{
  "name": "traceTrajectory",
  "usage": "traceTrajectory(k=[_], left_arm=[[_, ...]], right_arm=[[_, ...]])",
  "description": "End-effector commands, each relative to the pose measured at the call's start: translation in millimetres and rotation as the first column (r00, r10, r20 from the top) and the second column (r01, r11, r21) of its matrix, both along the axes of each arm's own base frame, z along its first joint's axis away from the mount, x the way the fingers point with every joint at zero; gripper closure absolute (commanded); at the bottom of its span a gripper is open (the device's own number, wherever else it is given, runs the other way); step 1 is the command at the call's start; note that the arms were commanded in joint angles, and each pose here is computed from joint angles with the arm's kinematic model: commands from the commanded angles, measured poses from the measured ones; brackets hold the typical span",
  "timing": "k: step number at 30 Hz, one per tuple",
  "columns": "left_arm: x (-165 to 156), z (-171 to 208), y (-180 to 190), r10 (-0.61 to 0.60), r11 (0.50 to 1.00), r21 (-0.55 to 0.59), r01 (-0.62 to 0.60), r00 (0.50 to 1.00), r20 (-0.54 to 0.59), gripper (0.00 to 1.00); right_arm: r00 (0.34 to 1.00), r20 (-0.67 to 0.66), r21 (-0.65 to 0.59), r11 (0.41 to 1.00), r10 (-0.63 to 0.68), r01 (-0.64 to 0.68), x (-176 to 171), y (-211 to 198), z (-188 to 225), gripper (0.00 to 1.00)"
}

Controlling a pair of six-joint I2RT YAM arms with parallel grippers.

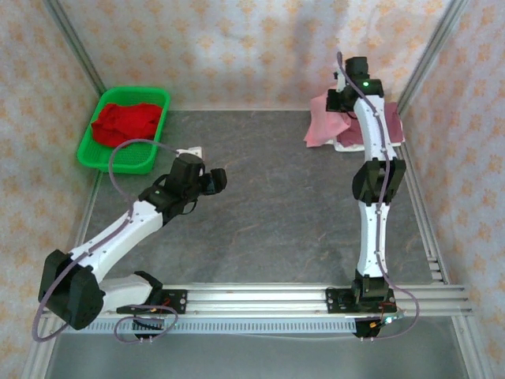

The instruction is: Fold and stack the t-shirts

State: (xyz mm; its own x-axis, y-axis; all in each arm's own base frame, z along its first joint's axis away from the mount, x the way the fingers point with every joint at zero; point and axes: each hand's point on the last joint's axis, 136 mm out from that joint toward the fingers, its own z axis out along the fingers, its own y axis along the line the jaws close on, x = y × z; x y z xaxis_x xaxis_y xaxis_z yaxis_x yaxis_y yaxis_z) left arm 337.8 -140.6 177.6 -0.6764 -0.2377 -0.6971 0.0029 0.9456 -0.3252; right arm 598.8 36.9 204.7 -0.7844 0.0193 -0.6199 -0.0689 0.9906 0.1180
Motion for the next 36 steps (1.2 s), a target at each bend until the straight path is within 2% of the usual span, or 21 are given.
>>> traceTrajectory(k=[1,6,12,21,24,25,27,28,29,31,35,36], left_arm=[[-1,-15,-8,-0.039,0.999,0.026,0.040,0.999,-0.028,0.25],[-1,-33,-18,-0.065,0.997,0.046,0.068,0.995,-0.082,0.25],[-3,-34,-25,-0.072,0.996,0.037,0.075,0.995,-0.068,0.25],[-9,-27,-15,-0.076,0.992,0.099,0.082,0.995,-0.063,0.24],[-11,-30,-11,-0.070,0.990,0.118,0.077,0.995,-0.064,0.24],[-11,-31,-10,-0.067,0.990,0.123,0.075,0.995,-0.067,0.24],[-11,-32,-11,-0.065,0.990,0.122,0.074,0.995,-0.073,0.24],[-10,-32,-11,-0.064,0.990,0.121,0.072,0.995,-0.075,0.24],[-10,-30,-11,-0.062,0.991,0.118,0.070,0.996,-0.072,0.24],[-9,-24,-10,-0.055,0.992,0.111,0.061,0.997,-0.053,0.23],[-5,-4,2,0.006,0.992,0.123,-0.010,0.999,0.034,0.21],[-3,2,11,0.040,0.989,0.138,-0.049,0.997,0.069,0.16]], right_arm=[[0.998,0.064,-0.035,0.999,0.006,-0.004,2,-23,25,1.00],[0.991,0.132,-0.052,0.999,0.018,-0.011,10,-39,43,1.00],[0.981,0.193,-0.037,0.999,-0.019,0.027,13,-65,63,1.00],[0.980,0.144,-0.086,0.985,-0.135,0.149,11,-138,35,1.00],[0.981,0.124,-0.148,0.975,-0.147,0.165,12,-155,21,0.98],[0.979,0.120,-0.182,0.966,-0.163,0.183,13,-163,14,0.84],[0.967,0.125,-0.245,0.938,-0.221,0.246,16,-180,6,0.35],[0.960,0.130,-0.264,0.925,-0.248,0.274,17,-186,4,0.16],[0.957,0.133,-0.278,0.917,-0.259,0.287,17,-190,4,0.02],[0.954,0.141,-0.272,0.917,-0.264,0.293,16,-189,9,0.01],[0.935,0.182,-0.190,0.922,-0.304,0.336,3,-181,47,0.01],[0.932,0.186,-0.157,0.927,-0.310,0.340,-4,-176,59,0.01]])
